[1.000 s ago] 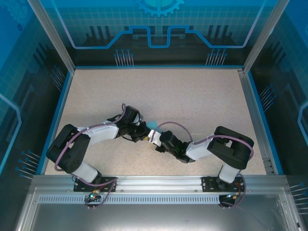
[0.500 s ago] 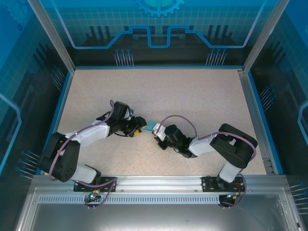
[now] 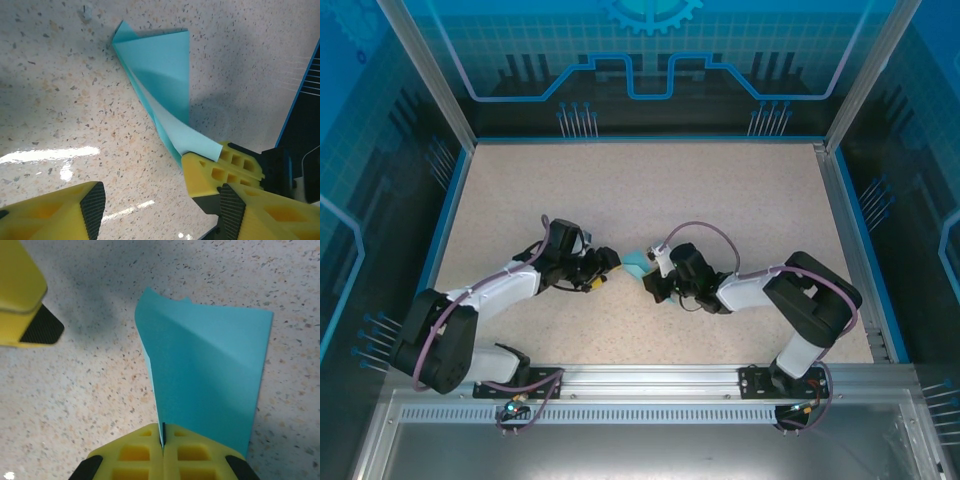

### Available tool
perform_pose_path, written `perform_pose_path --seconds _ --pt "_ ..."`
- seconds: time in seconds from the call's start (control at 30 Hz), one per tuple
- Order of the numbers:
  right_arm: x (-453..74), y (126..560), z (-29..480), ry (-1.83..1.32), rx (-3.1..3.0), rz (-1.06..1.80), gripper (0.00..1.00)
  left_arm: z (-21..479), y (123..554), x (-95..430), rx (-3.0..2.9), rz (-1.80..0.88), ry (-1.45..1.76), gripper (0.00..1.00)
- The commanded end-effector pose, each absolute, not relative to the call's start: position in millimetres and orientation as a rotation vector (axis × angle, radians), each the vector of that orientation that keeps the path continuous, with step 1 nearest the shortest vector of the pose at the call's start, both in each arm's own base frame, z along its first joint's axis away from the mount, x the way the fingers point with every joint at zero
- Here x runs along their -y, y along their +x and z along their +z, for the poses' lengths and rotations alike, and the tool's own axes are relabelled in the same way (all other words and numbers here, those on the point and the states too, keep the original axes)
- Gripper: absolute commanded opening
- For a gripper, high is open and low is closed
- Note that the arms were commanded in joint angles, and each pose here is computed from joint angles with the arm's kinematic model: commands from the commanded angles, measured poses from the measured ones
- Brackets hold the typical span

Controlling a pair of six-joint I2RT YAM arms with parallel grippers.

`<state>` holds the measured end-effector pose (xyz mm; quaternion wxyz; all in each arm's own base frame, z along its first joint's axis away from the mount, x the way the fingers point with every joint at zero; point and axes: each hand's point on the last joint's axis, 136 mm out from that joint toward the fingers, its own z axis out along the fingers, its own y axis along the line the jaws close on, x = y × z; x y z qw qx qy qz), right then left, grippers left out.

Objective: Fold a paper plane with a square sheet of paper (pick it up from the middle)
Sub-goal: Fold the wing for the fifth time at the center of the table.

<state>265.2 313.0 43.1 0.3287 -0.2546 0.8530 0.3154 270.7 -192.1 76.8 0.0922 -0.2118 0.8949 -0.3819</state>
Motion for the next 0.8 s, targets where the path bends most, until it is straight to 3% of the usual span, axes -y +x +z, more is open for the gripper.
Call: perform_pose_path --seconds 0.0,0.77 --pt "-317.1 262.7 40.3 -0.575 -2.326 0.925 0.0 79.9 271.8 198.1 -2.634 -1.194 -0.553 0.66" --pt "-309.7 268.7 38.2 -0.166 -2.456 1.208 0.0 72.5 272.4 230.1 -2.589 -1.261 -0.327 0.49"
